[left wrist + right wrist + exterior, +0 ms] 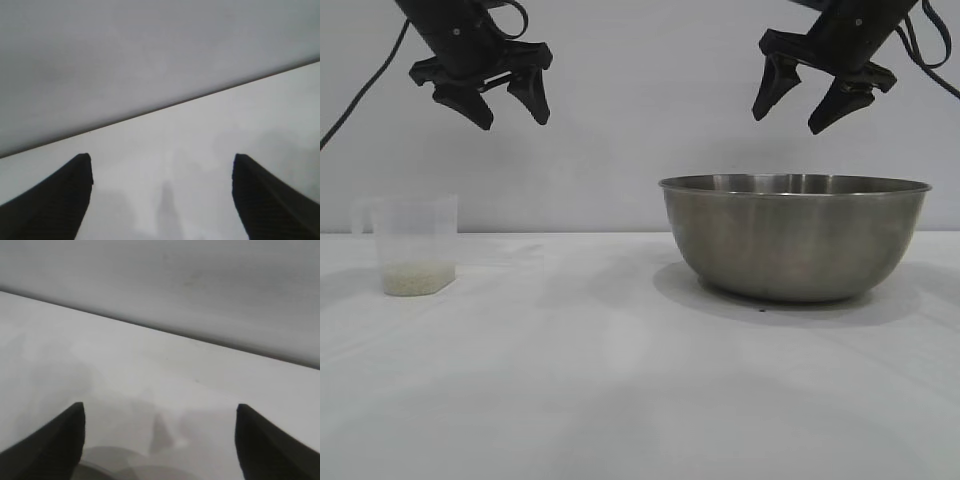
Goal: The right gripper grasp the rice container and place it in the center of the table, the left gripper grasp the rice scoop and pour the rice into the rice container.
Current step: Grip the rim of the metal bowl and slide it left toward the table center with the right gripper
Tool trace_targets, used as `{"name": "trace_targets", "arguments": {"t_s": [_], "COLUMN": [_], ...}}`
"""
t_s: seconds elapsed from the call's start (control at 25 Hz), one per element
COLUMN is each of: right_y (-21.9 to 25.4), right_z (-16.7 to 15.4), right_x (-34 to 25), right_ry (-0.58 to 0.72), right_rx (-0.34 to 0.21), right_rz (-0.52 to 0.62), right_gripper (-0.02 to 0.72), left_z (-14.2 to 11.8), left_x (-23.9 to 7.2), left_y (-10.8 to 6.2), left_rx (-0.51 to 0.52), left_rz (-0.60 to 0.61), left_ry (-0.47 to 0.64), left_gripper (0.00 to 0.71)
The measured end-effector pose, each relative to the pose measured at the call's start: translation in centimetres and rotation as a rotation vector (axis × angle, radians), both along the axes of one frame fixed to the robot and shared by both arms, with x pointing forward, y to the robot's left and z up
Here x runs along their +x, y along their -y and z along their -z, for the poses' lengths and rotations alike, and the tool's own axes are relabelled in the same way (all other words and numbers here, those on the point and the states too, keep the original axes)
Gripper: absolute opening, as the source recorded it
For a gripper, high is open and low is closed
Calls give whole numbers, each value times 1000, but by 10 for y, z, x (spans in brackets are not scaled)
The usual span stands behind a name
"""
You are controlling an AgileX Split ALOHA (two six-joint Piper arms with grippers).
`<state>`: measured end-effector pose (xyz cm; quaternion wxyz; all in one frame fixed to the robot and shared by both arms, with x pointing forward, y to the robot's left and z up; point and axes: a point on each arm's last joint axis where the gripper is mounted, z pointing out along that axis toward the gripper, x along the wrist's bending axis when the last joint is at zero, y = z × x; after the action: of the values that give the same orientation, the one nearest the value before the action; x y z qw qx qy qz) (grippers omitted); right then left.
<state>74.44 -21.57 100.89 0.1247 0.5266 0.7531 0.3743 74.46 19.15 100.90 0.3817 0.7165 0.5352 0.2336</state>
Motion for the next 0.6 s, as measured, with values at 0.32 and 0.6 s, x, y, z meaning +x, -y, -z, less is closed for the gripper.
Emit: {"name": "trace_targets", "arguments": {"t_s": [0.32,0.6], "right_y": [1,34], "right_z": [2,-9], "right_x": [-3,-17], "right_ry": [-42,-184], "right_rx": [-4,1], "right_rz": [-25,-6], "right_gripper": [580,580], "left_z": [0,0], "left_x": [0,0], "left_y": [0,0], "left_rx": [0,0], "left_rz": [0,1], "left_ry": [0,-2], "left_gripper": [525,525]}}
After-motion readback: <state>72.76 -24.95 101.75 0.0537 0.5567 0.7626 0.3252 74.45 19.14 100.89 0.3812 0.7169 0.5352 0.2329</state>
